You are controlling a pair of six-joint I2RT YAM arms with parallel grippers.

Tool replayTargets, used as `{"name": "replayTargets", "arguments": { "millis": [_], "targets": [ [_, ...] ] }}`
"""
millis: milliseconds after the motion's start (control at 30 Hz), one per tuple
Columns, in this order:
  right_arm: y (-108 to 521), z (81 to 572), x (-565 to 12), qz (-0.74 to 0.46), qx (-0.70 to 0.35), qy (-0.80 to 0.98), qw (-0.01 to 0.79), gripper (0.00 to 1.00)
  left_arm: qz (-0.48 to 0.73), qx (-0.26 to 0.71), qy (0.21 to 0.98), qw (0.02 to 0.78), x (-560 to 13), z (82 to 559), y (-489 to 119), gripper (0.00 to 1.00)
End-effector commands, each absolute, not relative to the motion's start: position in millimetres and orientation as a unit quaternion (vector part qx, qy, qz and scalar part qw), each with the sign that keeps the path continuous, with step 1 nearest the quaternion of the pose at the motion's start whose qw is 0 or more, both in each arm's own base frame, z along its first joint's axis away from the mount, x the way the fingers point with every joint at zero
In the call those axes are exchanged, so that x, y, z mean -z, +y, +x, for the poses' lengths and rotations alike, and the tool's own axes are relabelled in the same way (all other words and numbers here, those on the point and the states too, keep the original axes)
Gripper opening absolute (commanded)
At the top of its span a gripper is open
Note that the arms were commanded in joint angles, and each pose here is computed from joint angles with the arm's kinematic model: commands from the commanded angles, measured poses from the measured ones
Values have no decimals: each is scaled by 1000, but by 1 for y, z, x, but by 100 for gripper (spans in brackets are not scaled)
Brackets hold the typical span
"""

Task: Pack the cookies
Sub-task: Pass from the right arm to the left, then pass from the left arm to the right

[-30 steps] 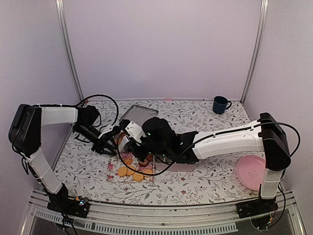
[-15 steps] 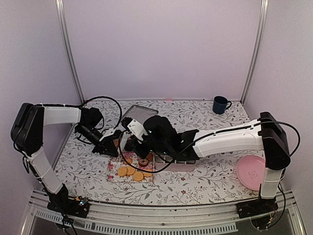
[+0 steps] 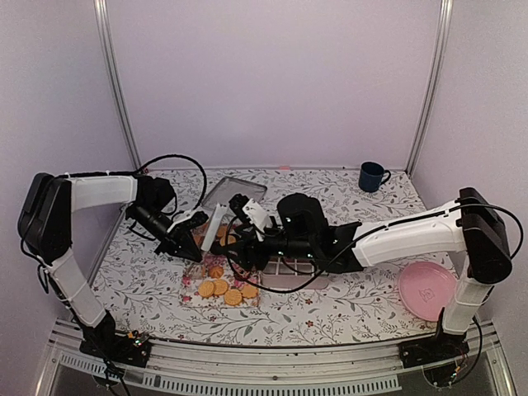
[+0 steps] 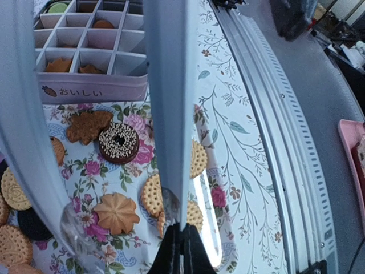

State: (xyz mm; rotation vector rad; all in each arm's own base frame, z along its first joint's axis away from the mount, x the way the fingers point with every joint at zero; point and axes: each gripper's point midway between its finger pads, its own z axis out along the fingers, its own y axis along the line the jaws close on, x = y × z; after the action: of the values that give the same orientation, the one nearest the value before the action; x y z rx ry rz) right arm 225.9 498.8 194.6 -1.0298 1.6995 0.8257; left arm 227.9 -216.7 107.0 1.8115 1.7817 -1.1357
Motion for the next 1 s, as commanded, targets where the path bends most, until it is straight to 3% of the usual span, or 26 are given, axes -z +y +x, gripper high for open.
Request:
{"name": "replayTargets", "arguments": {
  "millis": [0,200,567,967],
  "targets": [
    [495,218,-239,-411,-450,630,480,74,642,442,595,197,-144,214,-231,0],
    [491,227,-250,-412,-497,597,475,82,658,443,580,185,-151,199,-237,0],
    [511,213,-248,-467,-536,552,437,83,669,440,573,176,-161,189,-245,0],
    [528,214,-237,-483,-538,561,403,68,673,440,574,157,-164,183,-251,0]
  ]
}}
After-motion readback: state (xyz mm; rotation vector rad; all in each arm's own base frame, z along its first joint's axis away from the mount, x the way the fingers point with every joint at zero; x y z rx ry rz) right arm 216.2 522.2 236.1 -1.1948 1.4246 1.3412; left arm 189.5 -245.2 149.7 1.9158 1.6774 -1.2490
